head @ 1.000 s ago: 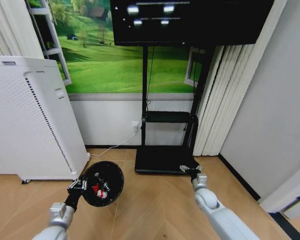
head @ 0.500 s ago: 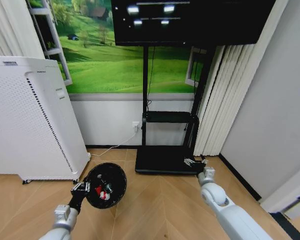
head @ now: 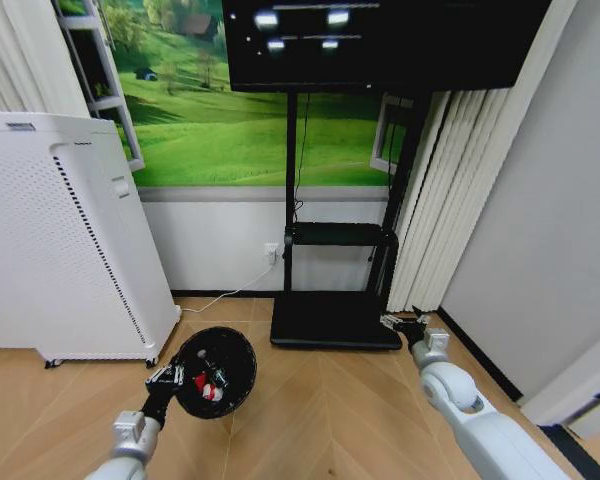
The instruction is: Pick up the trash bin and place the garbage on the floor into it.
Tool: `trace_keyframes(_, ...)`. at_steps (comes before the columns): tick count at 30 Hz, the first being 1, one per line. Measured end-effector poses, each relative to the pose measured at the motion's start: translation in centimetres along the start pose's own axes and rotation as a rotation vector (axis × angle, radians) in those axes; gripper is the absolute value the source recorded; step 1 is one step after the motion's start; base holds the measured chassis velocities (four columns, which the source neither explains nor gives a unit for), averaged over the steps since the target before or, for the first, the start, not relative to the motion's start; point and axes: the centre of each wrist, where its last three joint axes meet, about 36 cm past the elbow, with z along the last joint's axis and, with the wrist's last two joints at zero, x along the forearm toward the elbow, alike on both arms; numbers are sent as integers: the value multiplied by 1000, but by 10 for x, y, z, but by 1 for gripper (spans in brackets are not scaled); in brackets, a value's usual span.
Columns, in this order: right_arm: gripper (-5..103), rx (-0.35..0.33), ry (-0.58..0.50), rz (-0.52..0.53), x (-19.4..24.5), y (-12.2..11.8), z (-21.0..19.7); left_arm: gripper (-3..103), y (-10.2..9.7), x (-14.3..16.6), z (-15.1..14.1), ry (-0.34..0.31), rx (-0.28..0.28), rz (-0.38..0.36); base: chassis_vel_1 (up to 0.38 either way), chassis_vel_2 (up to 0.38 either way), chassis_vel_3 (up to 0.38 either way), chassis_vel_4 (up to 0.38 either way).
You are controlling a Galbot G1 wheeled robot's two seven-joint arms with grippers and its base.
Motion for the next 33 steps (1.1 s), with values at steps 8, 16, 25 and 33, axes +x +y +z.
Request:
trace_keyframes(8, 100, 0, 1, -1, 0, 0, 0, 6, 1, -2, 0, -5, 4, -7, 0, 0, 0, 0)
trace_keyframes(16, 100, 0, 1, -1, 0, 0, 1, 6, -3, -2, 4, -3, 13, -5, 10, 14, -10, -14)
trace_keyframes(25, 100, -1, 0, -1, 0, 1, 1, 6, -3, -2, 6, -3, 14, -6, 123, 126, -155, -142)
trace_keyframes(33, 100, 0, 0, 0, 0, 1, 1, 6, -4, -2, 7, -2, 17, -7, 233, 235, -243, -227)
